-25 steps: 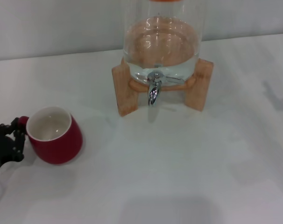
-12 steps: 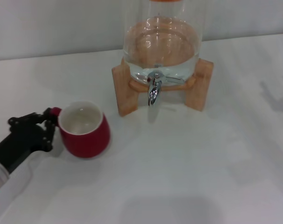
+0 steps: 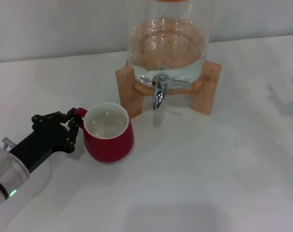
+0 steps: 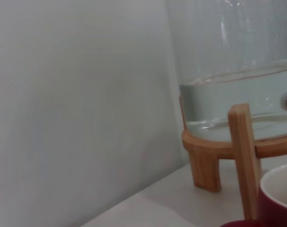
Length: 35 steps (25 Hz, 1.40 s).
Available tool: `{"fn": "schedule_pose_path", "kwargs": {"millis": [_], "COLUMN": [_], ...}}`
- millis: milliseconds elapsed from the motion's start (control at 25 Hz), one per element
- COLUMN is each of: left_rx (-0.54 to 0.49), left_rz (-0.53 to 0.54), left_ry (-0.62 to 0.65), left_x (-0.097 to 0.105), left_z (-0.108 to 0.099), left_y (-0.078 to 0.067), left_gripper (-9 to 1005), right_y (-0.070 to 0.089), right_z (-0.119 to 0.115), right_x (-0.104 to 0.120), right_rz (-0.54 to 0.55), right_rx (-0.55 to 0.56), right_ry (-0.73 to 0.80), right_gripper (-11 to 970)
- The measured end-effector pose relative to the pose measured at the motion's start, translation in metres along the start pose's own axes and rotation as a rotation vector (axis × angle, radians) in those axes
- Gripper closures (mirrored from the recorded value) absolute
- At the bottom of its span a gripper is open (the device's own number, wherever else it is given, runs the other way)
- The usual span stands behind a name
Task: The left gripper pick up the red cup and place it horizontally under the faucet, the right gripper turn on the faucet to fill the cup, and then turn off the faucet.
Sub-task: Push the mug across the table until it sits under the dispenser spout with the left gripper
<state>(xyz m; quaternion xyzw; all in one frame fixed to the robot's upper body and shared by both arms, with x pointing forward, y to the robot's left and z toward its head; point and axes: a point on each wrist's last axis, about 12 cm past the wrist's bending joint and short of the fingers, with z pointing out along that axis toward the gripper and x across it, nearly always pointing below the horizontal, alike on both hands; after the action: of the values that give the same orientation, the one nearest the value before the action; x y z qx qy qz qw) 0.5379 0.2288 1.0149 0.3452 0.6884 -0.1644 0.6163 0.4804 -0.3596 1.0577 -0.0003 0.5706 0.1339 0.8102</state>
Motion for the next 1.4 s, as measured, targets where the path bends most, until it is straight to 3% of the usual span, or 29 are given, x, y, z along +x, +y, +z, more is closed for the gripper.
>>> {"fn": "schedule_pose_path", "kwargs": {"millis": [800, 1400], "left_rx": [0.096, 0.12], "left_rz": [0.042, 0.056], "left_ry": [-0.03, -0.032], "left_x": [-0.017, -0.019], "left_z": [0.022, 0.026], "left_y": [-0.008, -0.011], "left_gripper": [904, 904], "right_y": [0.002, 0.003], "right_z": [0.001, 0.006], "right_x": [0.001, 0.0], "right_rz": [-0.001, -0.004], "right_rx": [-0.017, -0.028], "right_ry": [0.007, -0.001], "right_gripper": [166, 166]}}
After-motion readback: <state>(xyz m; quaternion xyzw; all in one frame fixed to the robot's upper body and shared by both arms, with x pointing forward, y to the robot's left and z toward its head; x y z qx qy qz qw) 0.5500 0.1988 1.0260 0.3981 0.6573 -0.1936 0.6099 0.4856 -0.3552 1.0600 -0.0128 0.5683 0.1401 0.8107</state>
